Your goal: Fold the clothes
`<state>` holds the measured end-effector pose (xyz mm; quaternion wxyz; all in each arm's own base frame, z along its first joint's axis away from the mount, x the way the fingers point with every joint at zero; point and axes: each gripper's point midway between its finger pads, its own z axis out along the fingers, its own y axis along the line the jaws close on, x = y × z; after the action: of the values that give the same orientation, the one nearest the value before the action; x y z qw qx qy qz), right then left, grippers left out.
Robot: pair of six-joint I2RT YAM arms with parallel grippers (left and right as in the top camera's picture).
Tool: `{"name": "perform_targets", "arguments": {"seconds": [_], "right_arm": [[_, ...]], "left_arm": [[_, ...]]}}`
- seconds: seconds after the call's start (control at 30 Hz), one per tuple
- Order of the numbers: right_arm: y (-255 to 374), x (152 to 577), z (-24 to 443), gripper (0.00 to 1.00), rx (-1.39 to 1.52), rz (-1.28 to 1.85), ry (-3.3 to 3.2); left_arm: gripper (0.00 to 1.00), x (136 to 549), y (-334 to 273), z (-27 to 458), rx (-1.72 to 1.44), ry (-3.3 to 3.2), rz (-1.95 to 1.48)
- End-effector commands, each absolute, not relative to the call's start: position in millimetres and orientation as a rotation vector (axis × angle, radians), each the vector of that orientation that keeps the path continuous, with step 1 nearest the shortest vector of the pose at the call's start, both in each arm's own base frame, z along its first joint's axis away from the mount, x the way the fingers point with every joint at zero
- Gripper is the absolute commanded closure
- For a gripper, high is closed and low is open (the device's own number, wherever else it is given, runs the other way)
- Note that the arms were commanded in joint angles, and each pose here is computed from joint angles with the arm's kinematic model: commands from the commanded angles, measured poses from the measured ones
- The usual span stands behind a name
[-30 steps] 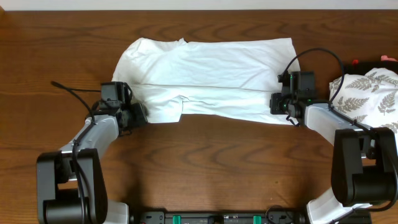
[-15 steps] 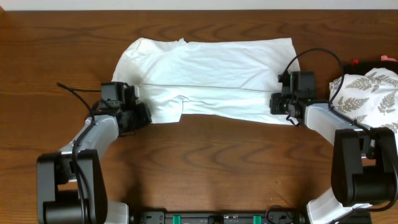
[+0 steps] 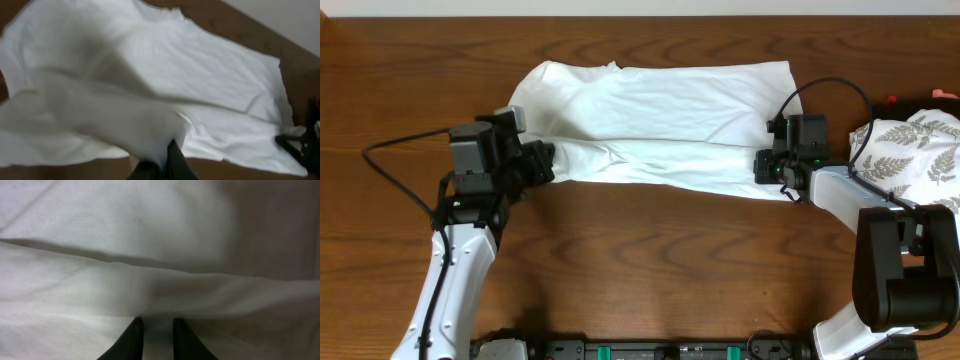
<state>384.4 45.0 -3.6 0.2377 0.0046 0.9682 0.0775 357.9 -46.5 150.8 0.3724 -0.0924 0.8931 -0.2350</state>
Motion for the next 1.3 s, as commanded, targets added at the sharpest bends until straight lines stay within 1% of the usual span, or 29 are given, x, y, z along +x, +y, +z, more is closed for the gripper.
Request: {"name": "perform_targets", "arguments": {"seconds": [0.0,0.23,0.53,0.73,0.83,0.93,1.07,1.27], "right_arm": [[42,352,-39,0.80,0.042,0.187,2.793],[43,351,-40,0.80,0.039,0.192,2.796],[44,351,-40,0.80,0.029,0.203,2.796],[45,350,-40,0.78,0.027,0.207,2.797],[47,350,-39,0.75,0.024,0.226,2.796],[48,349,-39,0.75,0.023,0.234,2.800],[48,346,-40,0.68,0.025,0.234,2.812],[48,341,-42,0.66,0.026,0.238,2.834]], "left_arm": [[0.94,368,-39,165,-0.274,2.235,-0.569],[0.94,384,-37,187,-0.301,2.126,-0.597],[0.94,388,-40,181,-0.324,2.135,-0.617],[0.94,395,-70,199,-0.209,2.066,-0.661],[0.94,397,-83,204,-0.189,2.043,-0.648],[0.94,397,-92,200,-0.194,2.058,-0.640],[0.94,397,-106,185,-0.171,2.102,-0.656],[0.94,404,-119,153,-0.157,2.172,-0.665]]}}
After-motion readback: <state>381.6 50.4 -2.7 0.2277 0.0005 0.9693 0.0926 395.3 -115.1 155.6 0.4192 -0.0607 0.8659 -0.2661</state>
